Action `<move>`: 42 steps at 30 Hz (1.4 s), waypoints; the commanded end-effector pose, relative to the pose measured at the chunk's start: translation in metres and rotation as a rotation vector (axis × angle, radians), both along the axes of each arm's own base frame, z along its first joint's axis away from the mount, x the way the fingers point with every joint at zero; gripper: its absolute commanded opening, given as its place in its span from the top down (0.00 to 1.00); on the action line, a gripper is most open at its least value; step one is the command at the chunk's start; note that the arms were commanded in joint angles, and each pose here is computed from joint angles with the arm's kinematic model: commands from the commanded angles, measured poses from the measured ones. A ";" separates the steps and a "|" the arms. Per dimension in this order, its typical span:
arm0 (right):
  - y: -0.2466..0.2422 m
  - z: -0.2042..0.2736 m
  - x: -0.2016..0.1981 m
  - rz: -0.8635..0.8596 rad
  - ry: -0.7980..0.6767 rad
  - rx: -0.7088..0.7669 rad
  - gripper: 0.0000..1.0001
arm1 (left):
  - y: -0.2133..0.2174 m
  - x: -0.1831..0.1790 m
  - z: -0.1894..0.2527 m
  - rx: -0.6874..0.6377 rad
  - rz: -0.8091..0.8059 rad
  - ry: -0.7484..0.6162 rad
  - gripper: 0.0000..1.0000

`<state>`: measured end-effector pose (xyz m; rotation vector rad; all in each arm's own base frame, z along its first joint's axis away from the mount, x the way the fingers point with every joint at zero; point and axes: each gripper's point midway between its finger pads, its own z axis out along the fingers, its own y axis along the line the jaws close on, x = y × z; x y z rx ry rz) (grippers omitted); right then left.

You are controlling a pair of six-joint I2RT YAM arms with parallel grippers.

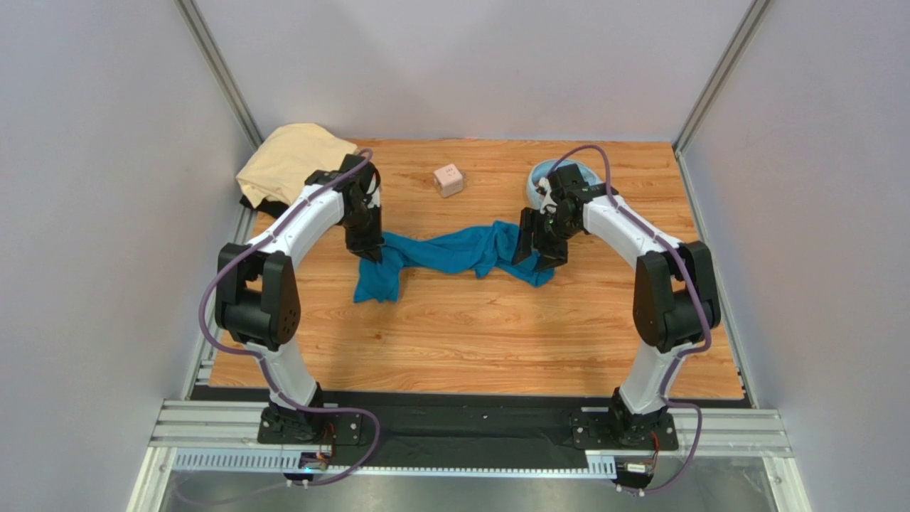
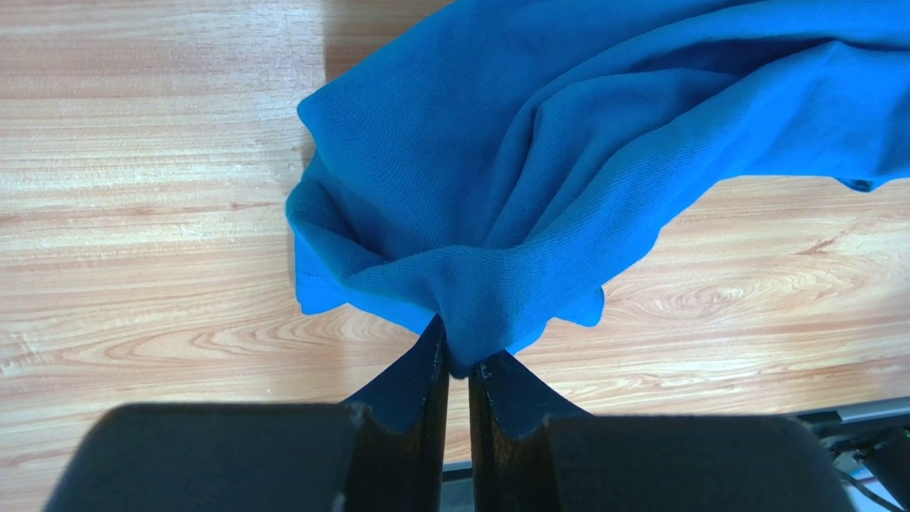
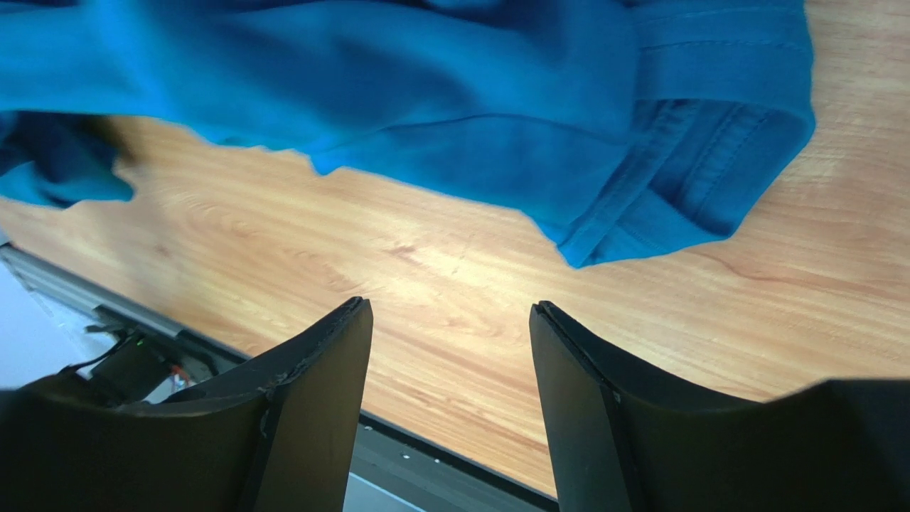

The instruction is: Fold and stack the t-shirts

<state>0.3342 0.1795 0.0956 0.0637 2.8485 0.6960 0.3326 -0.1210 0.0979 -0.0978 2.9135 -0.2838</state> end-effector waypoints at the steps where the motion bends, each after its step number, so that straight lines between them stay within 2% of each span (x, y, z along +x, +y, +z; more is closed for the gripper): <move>1: -0.013 -0.019 0.006 -0.003 0.015 -0.086 0.38 | 0.001 -0.003 0.013 -0.001 -0.008 -0.032 0.84; 3: -0.014 -0.024 0.007 -0.001 0.022 -0.101 0.34 | 0.005 -0.005 0.012 0.020 -0.012 -0.032 0.84; 12: -0.020 -0.038 0.029 0.005 0.017 -0.165 0.35 | 0.008 -0.019 0.002 0.022 -0.012 0.003 0.85; 17: -0.015 -0.049 0.036 0.009 0.060 -0.163 0.37 | 0.009 -0.020 -0.001 0.031 -0.013 0.005 0.85; 21: -0.009 -0.050 0.043 -0.010 0.039 -0.144 0.41 | 0.010 -0.021 0.000 0.031 -0.018 0.000 0.85; 22: -0.009 -0.049 0.044 -0.013 0.038 -0.141 0.43 | 0.010 -0.021 0.000 0.030 -0.017 0.003 0.85; 23: -0.007 -0.049 0.045 -0.010 0.039 -0.133 0.56 | 0.010 -0.021 -0.001 0.031 -0.016 0.003 0.86; 24: -0.005 -0.047 0.044 -0.008 0.037 -0.131 0.62 | 0.009 -0.023 0.000 0.025 -0.016 0.005 0.86; 25: -0.004 -0.043 0.044 -0.006 0.029 -0.126 0.77 | 0.009 -0.023 -0.001 0.022 -0.016 0.007 0.86; 28: -0.003 -0.034 0.042 -0.003 0.012 -0.121 1.00 | 0.008 -0.026 -0.002 0.015 -0.016 0.009 0.86; 35: -0.003 0.025 0.030 0.004 -0.096 -0.079 1.00 | 0.008 -0.026 0.010 0.007 -0.012 -0.037 0.86; 41: -0.001 0.113 0.020 0.003 -0.282 0.005 1.00 | 0.014 -0.022 0.038 0.021 -0.006 -0.136 0.83; 42: -0.001 0.125 0.019 0.001 -0.310 0.018 1.00 | 0.016 -0.022 0.038 0.029 -0.008 -0.141 0.77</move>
